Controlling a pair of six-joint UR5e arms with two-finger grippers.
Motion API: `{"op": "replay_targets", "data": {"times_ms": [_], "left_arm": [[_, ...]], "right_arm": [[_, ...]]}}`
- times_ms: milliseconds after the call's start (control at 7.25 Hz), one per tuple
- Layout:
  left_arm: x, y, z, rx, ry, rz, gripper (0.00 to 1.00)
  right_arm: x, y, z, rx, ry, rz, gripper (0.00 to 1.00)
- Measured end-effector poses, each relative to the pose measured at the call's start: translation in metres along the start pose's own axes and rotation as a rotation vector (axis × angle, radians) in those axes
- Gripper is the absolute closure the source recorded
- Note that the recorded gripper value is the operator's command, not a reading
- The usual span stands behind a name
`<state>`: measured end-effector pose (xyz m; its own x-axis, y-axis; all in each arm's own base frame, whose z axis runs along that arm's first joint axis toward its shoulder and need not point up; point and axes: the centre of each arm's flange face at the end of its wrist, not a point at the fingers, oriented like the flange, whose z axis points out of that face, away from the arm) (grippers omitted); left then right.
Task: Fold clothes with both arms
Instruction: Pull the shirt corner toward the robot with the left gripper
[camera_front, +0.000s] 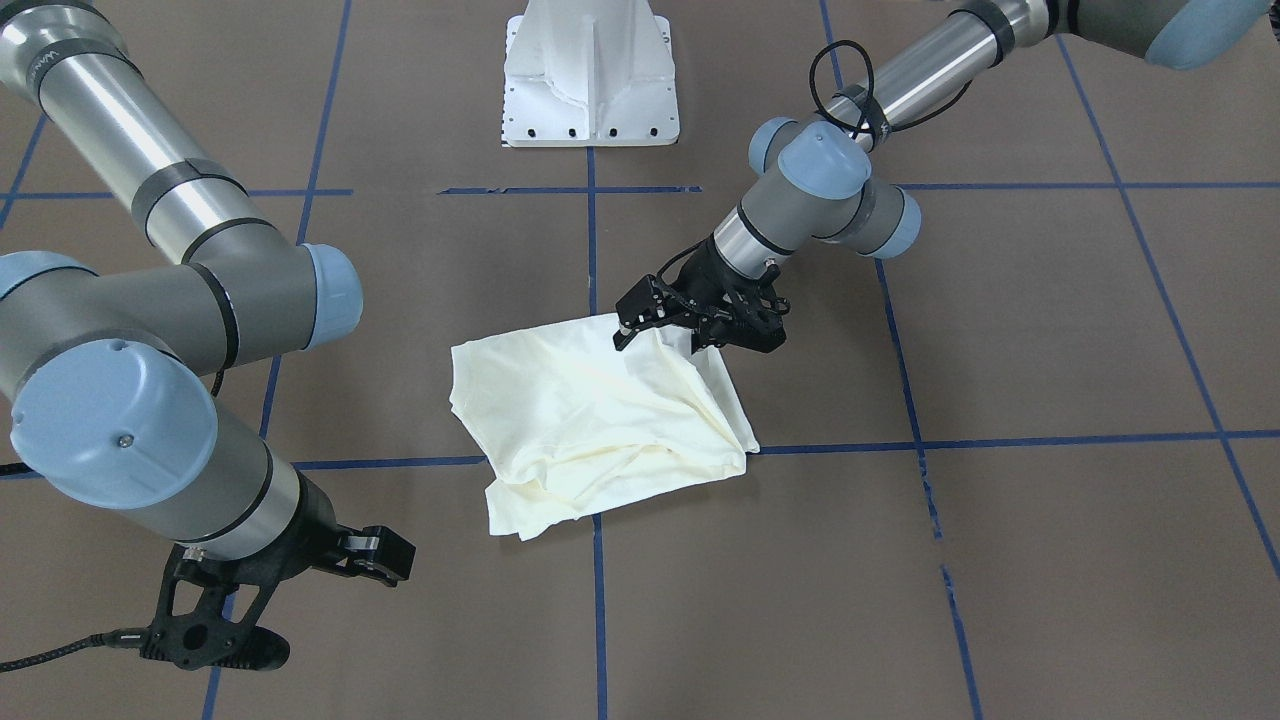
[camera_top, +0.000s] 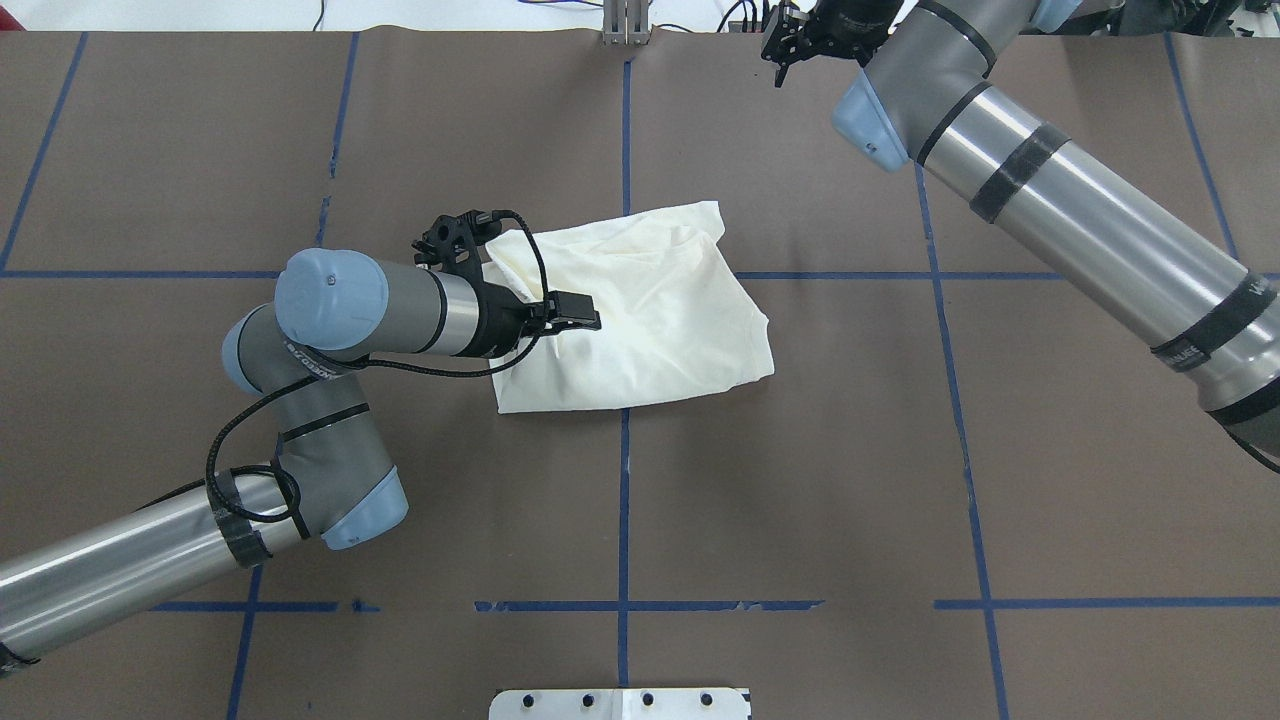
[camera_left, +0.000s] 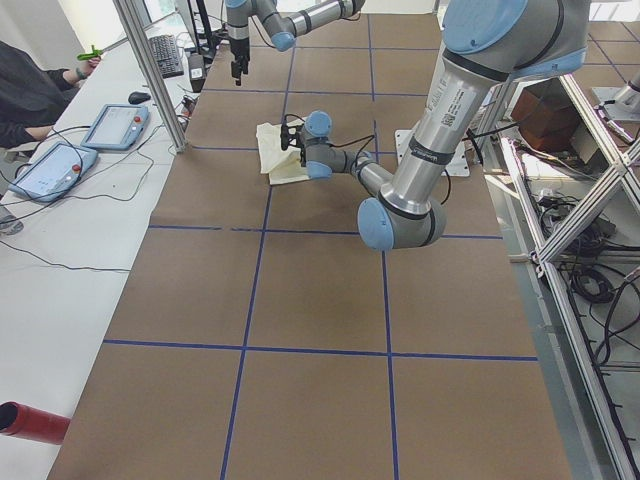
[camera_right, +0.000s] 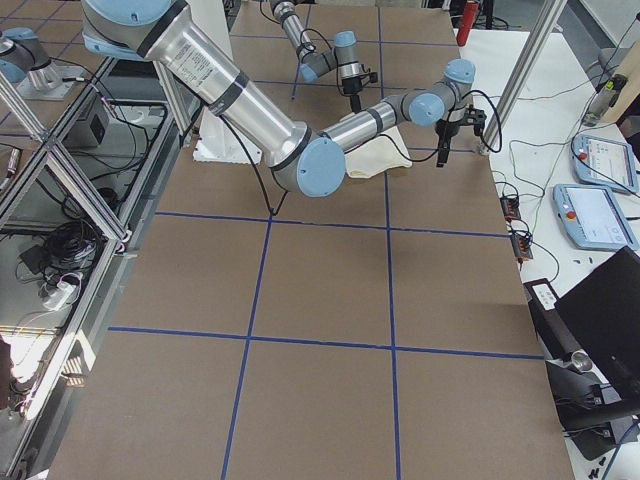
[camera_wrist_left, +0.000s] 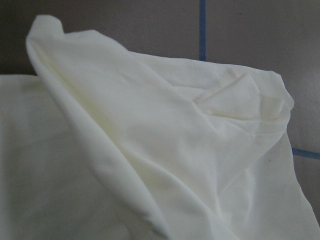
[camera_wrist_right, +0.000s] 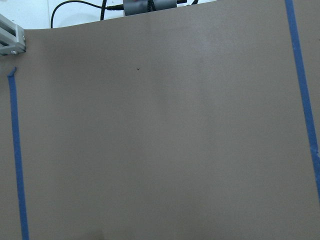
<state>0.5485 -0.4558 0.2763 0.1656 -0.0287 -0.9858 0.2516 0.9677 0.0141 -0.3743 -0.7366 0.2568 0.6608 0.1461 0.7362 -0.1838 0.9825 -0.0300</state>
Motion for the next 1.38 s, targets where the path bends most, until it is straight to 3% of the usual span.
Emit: {"op": "replay_targets", "data": {"times_ms": [689,1379], "left_arm": [[-0.011,0.107,0.008,-0.152,0.008,-0.002,0.0],[-0.012,0.139,-0.05,-0.247,0.067,0.015,0.0]], "right_arm": [[0.004,-0.003,-0.003,0.005,0.001,0.005,0.0],[0.004,-0.002,-0.004,0.007,-0.001,0.003,0.0]]}}
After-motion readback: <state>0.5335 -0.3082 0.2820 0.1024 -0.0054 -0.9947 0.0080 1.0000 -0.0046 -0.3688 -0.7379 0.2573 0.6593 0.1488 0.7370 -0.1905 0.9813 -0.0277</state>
